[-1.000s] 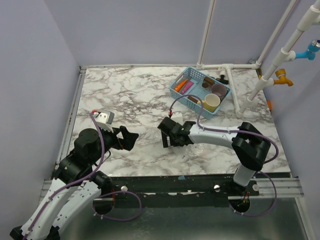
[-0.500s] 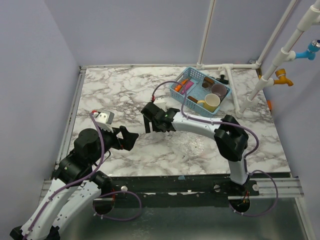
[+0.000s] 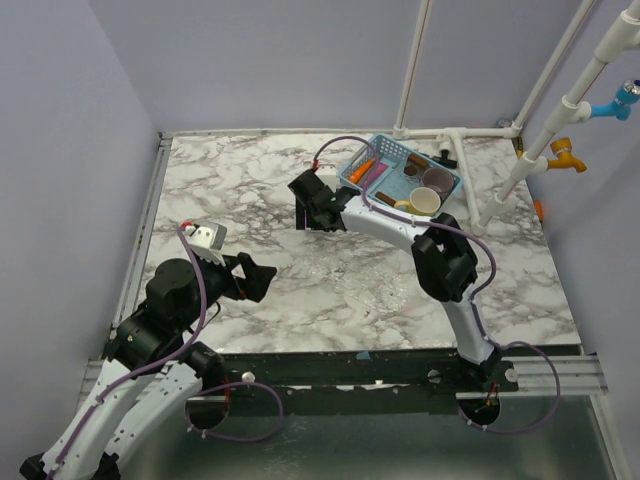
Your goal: Prepare toiletry sets of a toothbrush and toothpaste on the tray
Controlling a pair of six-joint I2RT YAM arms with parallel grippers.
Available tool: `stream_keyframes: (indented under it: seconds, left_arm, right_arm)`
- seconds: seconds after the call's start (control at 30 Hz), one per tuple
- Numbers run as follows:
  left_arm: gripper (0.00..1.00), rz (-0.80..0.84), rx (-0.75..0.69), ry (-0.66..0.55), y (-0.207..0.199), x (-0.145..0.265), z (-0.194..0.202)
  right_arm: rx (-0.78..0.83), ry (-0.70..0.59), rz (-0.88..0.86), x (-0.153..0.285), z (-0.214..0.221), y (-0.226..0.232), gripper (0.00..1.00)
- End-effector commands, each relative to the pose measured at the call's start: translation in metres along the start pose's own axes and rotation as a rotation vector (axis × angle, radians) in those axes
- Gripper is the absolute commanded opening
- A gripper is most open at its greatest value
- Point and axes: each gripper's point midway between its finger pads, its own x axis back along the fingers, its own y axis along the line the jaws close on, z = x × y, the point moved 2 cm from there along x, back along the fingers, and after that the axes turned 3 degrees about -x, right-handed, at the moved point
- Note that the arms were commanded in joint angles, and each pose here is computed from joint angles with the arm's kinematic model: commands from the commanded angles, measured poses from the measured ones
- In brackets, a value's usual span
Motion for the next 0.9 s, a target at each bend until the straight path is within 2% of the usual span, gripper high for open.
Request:
stream_keyframes:
  seconds: [0.0, 0.27, 0.6, 0.87]
  left_arm:
    - [0.99, 0.012, -0.008, 0.0, -0.001, 0.0, 0.002]
    - [0.99, 0.011, -0.008, 0.0, -0.001, 0.0, 0.002]
    - [0.99, 0.013, -0.008, 0.003, -0.001, 0.0, 0.002]
    - [0.99, 0.012, -0.008, 0.0, -0.001, 0.0, 0.002]
  right_arm:
    - [0.005, 0.001, 0.03, -0.021, -0.001, -0.001, 0.73]
    - [-0.001, 0.015, 0.078, -0.038, 0.005, -0.016, 0.62]
    - [0.014, 0.051, 0.111, -0.039, 0.025, -0.032, 0.61]
    - [0.029, 0.112, 0.06, -0.033, 0.043, -0.033, 0.6]
